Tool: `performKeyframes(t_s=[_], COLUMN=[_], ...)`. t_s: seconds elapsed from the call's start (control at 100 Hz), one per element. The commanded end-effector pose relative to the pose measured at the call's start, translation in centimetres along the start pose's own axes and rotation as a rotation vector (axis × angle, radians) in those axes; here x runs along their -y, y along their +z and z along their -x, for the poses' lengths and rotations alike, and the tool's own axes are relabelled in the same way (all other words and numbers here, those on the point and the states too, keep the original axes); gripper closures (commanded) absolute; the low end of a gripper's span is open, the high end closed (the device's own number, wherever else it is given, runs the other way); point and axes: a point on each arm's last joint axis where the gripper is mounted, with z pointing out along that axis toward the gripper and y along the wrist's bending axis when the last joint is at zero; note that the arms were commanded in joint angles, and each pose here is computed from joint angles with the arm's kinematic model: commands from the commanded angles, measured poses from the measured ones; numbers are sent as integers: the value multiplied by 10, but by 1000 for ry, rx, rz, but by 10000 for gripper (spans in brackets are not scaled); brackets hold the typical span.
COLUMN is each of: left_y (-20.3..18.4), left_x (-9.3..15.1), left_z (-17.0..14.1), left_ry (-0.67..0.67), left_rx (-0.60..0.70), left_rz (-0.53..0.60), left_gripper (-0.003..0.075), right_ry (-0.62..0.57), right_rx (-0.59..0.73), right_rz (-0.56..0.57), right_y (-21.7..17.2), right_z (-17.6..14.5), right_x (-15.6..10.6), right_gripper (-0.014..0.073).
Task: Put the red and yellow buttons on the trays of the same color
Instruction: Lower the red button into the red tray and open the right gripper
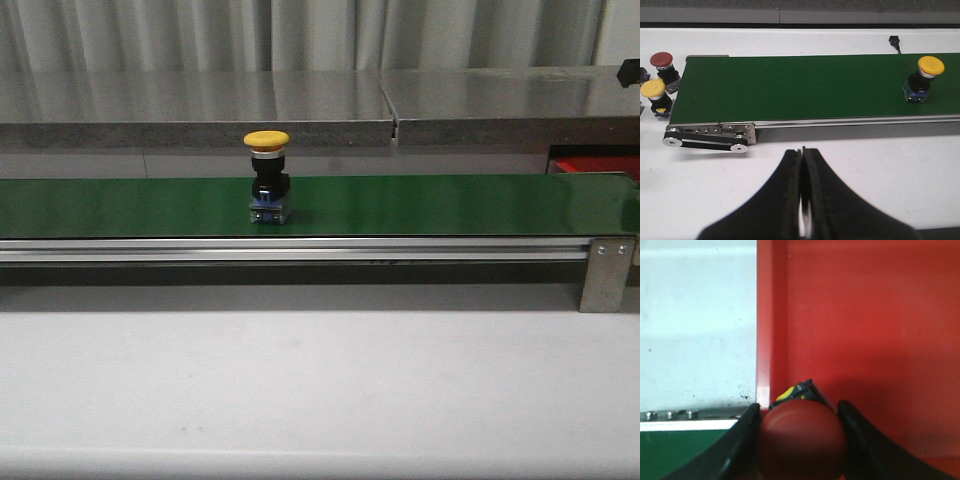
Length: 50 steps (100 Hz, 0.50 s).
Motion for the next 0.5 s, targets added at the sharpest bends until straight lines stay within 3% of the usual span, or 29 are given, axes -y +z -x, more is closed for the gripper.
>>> performKeyframes(t_s=[0.0,0.38,0.49], left_y=[-5,-5,-5], left_x=[2,2,2], left_z=[12,12,12], left_ry=[-5,-5,-5], left_rx=[95,95,95], left_rz=[-15,-15,-15], left_gripper=[741,741,741], right_ry=[1,13,15], right_rx=[151,161,153], right_rz=[-7,-13,-13], right_y=[-28,1,6], right_z=[25,24,22], right_x=[0,4,5], right_gripper=[564,561,491])
